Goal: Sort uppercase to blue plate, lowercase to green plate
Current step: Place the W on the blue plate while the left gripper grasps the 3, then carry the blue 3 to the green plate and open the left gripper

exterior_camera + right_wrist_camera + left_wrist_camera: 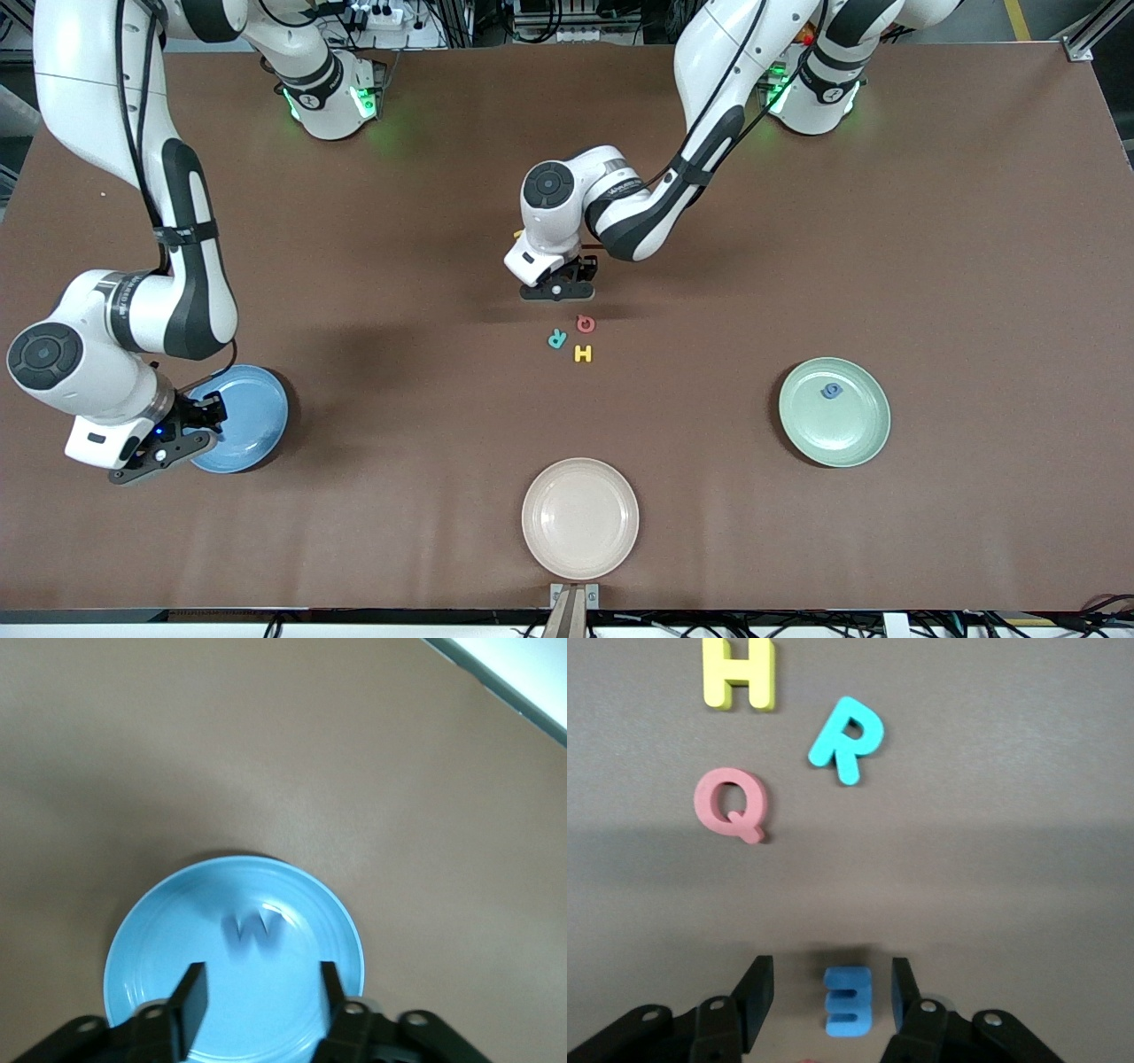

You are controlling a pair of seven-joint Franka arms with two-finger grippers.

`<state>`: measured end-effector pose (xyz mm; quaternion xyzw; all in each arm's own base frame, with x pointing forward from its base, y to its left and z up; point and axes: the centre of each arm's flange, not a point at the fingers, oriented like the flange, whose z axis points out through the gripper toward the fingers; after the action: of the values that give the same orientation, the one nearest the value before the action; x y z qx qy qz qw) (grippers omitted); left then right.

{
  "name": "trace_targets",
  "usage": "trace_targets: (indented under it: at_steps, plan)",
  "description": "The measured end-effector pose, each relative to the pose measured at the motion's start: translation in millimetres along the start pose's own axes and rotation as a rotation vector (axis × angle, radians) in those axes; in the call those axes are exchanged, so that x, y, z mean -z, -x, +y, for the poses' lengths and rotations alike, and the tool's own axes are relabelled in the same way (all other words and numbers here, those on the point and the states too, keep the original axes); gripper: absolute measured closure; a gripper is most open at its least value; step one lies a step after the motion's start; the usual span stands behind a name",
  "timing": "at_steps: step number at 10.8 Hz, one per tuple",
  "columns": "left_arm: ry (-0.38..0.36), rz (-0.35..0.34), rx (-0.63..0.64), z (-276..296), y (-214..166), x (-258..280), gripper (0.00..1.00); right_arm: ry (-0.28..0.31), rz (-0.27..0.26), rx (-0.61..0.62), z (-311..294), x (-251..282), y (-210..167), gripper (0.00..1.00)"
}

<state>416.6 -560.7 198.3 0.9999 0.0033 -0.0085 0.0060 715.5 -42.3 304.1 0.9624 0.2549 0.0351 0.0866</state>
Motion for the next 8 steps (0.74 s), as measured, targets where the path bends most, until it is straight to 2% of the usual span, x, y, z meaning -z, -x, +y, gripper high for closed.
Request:
trace_targets:
  at_steps: [2,3,8]
  plan:
    - [0.001,0.0,-0.006,4,4,0,0.4,-0.006,0.004,0.012,-8,0,-5,0.07]
    - [0.0,-0.001,-0.009,4,5,-1,0.41,-0.008,0.005,0.016,-11,0,-7,0.0]
    - [-0.013,-0.018,-0.009,4,9,-14,0.48,-0.054,0.036,-0.054,-35,3,-21,0.0]
